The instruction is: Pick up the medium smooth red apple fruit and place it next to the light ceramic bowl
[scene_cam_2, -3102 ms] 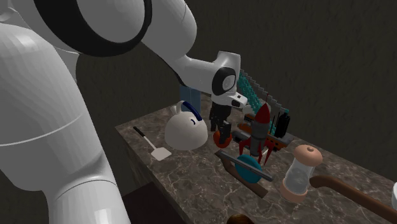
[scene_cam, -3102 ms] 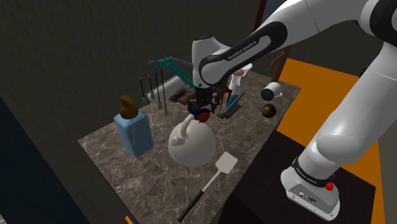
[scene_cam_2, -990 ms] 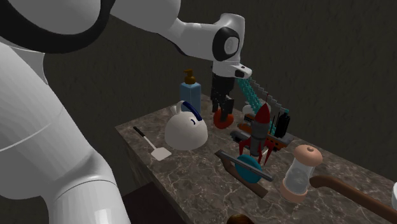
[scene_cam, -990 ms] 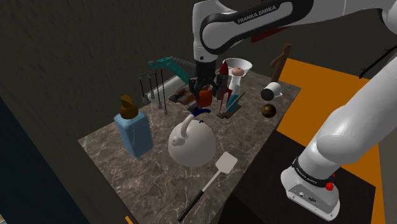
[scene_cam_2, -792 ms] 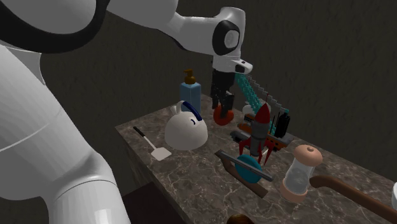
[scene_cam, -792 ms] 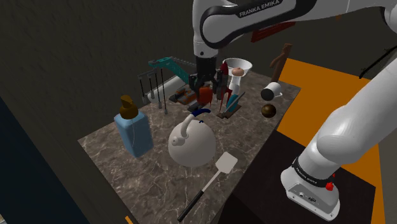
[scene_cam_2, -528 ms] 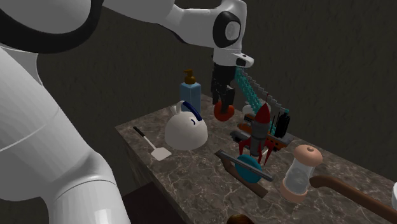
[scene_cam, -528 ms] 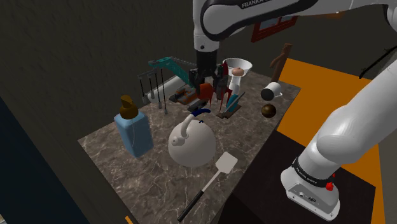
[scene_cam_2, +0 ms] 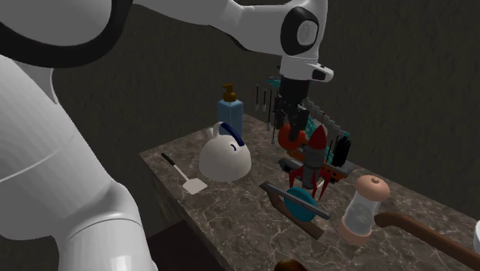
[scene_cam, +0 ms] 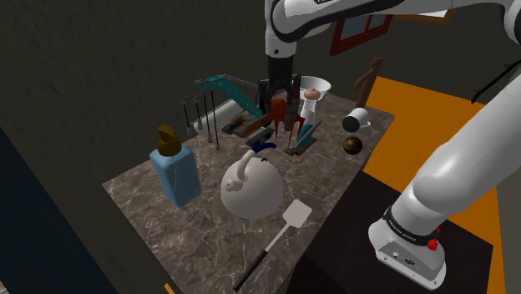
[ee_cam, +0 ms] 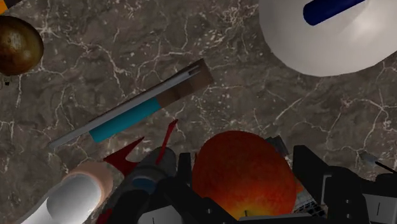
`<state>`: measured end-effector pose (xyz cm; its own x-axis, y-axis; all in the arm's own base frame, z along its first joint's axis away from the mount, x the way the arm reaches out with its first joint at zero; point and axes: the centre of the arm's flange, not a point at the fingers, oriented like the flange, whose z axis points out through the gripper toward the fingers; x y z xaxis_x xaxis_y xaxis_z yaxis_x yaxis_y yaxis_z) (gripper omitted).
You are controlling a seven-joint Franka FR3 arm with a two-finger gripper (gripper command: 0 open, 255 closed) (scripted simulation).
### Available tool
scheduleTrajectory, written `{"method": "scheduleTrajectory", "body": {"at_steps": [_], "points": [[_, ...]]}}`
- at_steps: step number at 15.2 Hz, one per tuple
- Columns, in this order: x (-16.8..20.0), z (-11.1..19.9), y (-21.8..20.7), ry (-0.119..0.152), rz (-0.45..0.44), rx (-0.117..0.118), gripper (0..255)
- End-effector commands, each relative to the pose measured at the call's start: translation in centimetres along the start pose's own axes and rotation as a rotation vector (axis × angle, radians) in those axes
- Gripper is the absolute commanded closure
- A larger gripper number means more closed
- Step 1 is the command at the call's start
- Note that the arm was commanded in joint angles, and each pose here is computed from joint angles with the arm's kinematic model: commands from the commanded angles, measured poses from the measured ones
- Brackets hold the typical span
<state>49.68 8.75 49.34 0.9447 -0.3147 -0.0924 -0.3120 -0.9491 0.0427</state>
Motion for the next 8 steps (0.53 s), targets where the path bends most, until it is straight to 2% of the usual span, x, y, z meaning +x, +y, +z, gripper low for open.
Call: {"method": "scheduleTrajectory", "body": {"at_steps": [1,8], "points": [[1.4,-0.2,2.1,0.0,-0.001,0.0,255],[7.0,-0.4,9.4,0.0,-0.001,0.0,255]]}}
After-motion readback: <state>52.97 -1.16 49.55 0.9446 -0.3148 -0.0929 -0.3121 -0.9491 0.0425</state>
